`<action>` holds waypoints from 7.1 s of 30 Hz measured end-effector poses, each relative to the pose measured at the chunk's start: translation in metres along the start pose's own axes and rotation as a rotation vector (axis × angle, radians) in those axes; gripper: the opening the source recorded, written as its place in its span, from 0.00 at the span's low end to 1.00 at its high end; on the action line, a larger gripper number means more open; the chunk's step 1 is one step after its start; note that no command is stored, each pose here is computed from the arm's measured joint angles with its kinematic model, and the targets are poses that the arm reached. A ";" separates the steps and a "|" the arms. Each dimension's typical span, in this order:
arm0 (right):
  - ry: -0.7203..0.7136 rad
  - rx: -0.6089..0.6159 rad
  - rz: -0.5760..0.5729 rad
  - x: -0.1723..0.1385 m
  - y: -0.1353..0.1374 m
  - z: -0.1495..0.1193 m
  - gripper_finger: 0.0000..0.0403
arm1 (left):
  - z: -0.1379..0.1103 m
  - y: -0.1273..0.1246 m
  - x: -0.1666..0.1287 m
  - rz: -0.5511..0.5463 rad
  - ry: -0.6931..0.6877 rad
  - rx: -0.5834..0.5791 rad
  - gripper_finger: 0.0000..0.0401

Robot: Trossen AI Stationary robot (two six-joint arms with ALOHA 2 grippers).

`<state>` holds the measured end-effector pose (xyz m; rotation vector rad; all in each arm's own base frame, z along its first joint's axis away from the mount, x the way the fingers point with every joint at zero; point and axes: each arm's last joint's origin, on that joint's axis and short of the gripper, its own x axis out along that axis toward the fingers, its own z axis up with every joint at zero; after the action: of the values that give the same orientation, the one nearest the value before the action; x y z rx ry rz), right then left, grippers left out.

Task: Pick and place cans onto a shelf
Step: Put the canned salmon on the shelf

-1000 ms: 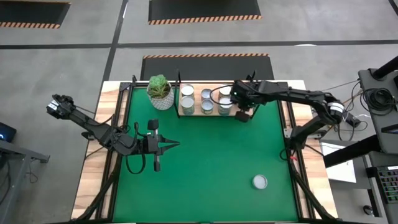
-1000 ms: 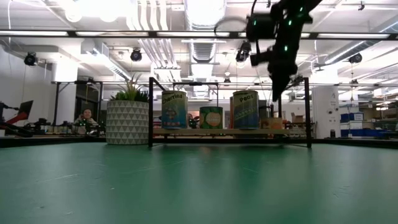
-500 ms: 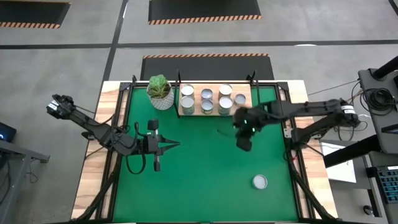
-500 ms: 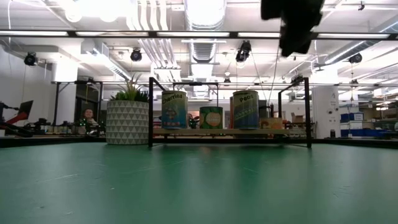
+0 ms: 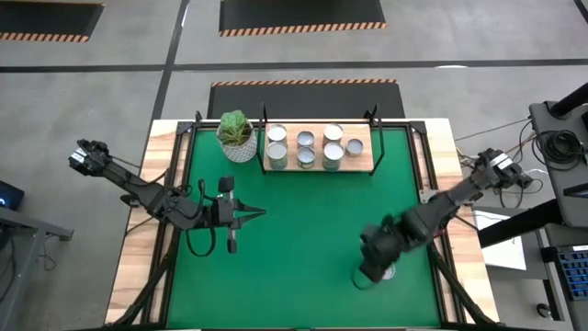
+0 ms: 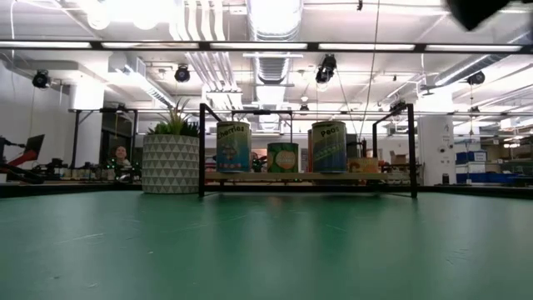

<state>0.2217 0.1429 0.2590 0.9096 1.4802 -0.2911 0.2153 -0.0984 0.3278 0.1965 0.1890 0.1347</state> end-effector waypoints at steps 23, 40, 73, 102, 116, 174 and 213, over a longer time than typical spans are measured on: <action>-0.134 0.272 -0.229 0.068 0.002 -0.043 0.84 | -0.001 0.000 0.000 -0.001 0.002 -0.023 0.00; -0.098 0.226 -0.377 0.110 0.000 -0.036 0.86 | -0.001 0.000 0.000 -0.001 0.003 -0.017 0.00; 0.006 -0.701 -0.602 -0.018 -0.033 0.130 0.68 | -0.001 0.000 0.000 -0.001 0.003 -0.018 0.00; -0.119 -0.613 -0.569 -0.062 -0.152 0.214 0.69 | 0.002 0.006 -0.001 0.195 0.029 0.146 0.00; -0.150 -0.595 -0.572 -0.051 -0.161 0.226 0.74 | 0.003 0.007 -0.002 0.208 0.030 0.163 0.00; -0.293 -0.823 -0.440 -0.072 -0.088 0.154 0.06 | -0.027 -0.005 0.001 -0.072 0.126 0.093 0.00; -0.224 -0.709 -0.495 -0.041 -0.157 0.206 0.03 | -0.025 -0.005 0.001 -0.072 0.111 0.177 0.00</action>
<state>0.2586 -0.1121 0.2109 -0.0613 1.4300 -0.1928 0.2121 -0.0982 0.3023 0.3587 0.3188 0.0570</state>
